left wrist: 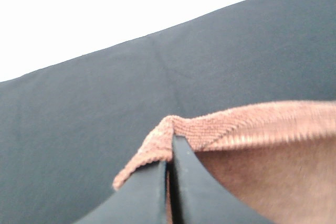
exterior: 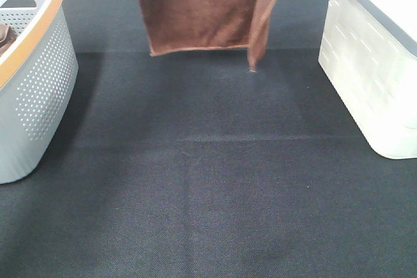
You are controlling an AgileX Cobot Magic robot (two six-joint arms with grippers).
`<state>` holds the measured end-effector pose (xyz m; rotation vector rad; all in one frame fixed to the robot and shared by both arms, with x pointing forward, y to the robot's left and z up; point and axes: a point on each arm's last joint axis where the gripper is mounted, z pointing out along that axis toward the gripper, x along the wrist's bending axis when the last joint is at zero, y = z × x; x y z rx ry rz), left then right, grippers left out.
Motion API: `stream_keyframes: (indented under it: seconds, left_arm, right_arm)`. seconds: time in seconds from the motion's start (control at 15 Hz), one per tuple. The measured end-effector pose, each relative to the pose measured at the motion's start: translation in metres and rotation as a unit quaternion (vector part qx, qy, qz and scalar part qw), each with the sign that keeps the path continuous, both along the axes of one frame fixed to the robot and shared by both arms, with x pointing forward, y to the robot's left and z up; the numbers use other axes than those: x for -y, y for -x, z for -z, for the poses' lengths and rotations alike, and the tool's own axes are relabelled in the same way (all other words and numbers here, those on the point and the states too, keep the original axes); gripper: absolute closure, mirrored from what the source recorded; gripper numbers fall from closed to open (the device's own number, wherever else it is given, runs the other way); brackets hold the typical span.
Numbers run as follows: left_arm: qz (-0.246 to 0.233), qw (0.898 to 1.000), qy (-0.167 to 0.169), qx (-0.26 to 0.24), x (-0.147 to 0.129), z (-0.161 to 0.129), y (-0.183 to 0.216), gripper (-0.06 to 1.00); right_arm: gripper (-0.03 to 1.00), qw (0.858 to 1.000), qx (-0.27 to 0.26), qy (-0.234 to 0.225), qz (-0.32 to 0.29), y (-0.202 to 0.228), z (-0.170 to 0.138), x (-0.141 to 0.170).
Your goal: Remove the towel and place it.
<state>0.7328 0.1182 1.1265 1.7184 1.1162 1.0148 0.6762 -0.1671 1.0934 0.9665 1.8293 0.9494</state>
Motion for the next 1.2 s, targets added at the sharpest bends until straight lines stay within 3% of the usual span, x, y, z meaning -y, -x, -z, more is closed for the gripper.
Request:
stream_keyframes:
  seconds: [0.2, 0.33, 0.47, 0.53, 0.6, 0.67, 0.73, 0.87, 1.07, 1.2]
  left_arm:
    - [0.005, 0.999, -0.034, -0.027, 0.011, 0.039, -0.013, 0.94]
    - [-0.013, 0.994, -0.029, -0.101, 0.012, 0.061, -0.01, 0.94]
    - [-0.033, 0.977, -0.021, -0.209, 0.013, 0.077, 0.002, 0.94]
    - [-0.033, 0.977, -0.021, -0.209, 0.013, 0.077, 0.002, 0.94]
    - [-0.039, 0.967, -0.018, -0.253, 0.013, 0.082, 0.008, 0.94]
    - [-0.046, 0.937, -0.018, -0.346, 0.012, 0.092, 0.022, 0.94]
    - [-0.046, 0.937, -0.018, -0.346, 0.012, 0.092, 0.022, 0.94]
    - [-0.04, 0.922, -0.029, -0.383, 0.012, 0.096, 0.029, 0.94]
    - [-0.037, 0.915, -0.026, -0.4, 0.01, 0.097, 0.032, 0.94]
    - [-0.031, 0.898, -0.033, -0.437, 0.009, 0.114, 0.041, 0.94]
  right_arm:
    - [0.97, 0.995, -0.087, 0.033, 0.029, -0.015, 0.034, 0.007]
    - [0.97, 0.988, -0.143, 0.036, 0.038, -0.011, 0.046, 0.004]
    - [0.97, 0.979, -0.195, 0.036, 0.048, -0.004, 0.052, 0.002]
    - [0.97, 0.979, -0.195, 0.036, 0.048, -0.004, 0.052, 0.002]
    - [0.97, 0.97, -0.235, 0.027, 0.054, 0.001, 0.057, 0.001]
    - [0.97, 0.953, -0.295, 0.011, 0.062, 0.01, 0.063, 0.0]
    - [0.97, 0.953, -0.295, 0.011, 0.062, 0.01, 0.063, 0.0]
    - [0.97, 0.933, -0.355, 0.003, 0.06, 0.019, 0.069, -0.002]
    - [0.97, 0.905, -0.423, 0.005, 0.05, 0.032, 0.074, -0.003]
    - [0.97, 0.883, -0.467, -0.001, 0.048, 0.04, 0.076, -0.004]
